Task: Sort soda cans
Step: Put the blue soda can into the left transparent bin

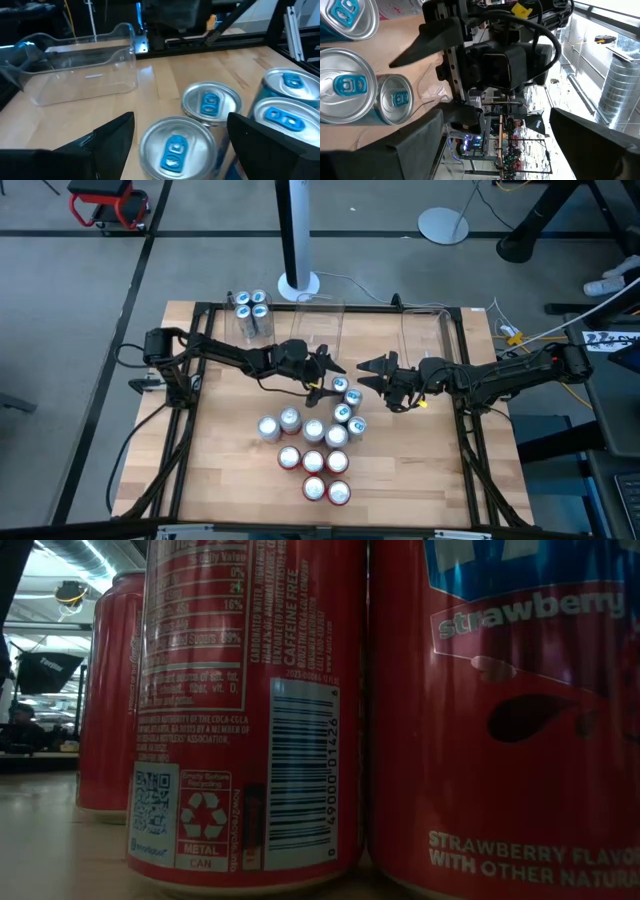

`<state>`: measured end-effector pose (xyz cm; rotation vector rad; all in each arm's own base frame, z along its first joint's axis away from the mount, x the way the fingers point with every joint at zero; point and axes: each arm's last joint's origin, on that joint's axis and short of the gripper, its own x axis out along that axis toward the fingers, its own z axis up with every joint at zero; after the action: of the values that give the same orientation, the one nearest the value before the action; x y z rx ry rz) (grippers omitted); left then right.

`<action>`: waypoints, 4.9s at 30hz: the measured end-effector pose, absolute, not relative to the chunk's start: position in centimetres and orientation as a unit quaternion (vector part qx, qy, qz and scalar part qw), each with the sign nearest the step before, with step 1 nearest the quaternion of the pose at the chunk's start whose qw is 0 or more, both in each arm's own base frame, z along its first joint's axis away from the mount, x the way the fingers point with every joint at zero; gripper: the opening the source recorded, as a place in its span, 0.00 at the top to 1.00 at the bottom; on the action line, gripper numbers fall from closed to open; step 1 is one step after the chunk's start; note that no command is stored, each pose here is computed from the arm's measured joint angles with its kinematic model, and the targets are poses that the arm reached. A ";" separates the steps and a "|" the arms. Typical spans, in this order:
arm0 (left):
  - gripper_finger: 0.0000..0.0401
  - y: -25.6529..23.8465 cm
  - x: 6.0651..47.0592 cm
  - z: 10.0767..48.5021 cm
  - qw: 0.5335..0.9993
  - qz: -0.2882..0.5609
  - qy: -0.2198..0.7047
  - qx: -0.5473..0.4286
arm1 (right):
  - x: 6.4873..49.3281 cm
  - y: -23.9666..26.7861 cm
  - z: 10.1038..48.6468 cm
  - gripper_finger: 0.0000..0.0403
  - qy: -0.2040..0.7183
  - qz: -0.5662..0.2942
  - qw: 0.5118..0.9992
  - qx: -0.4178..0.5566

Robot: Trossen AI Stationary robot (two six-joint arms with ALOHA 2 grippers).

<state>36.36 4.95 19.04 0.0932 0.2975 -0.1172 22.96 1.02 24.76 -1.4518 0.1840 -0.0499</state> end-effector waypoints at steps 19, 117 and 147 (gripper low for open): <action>0.06 4.5 36.5 19.3 0.989 -0.057 0.135 0.016 | 23.0 1.0 24.8 0.09 0.084 -0.023 0.744 -0.663; 0.42 4.3 36.6 18.3 0.985 -0.001 0.170 0.004 | 22.9 1.0 24.7 0.09 0.088 -0.019 0.743 -0.663; 0.42 4.0 26.2 30.5 0.947 0.257 0.179 0.066 | 22.9 1.0 24.6 0.09 0.090 -0.018 0.743 -0.663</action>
<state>26.20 4.02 30.53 0.1338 0.3645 0.5241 22.94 1.02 24.61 -1.4532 0.1962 -0.0392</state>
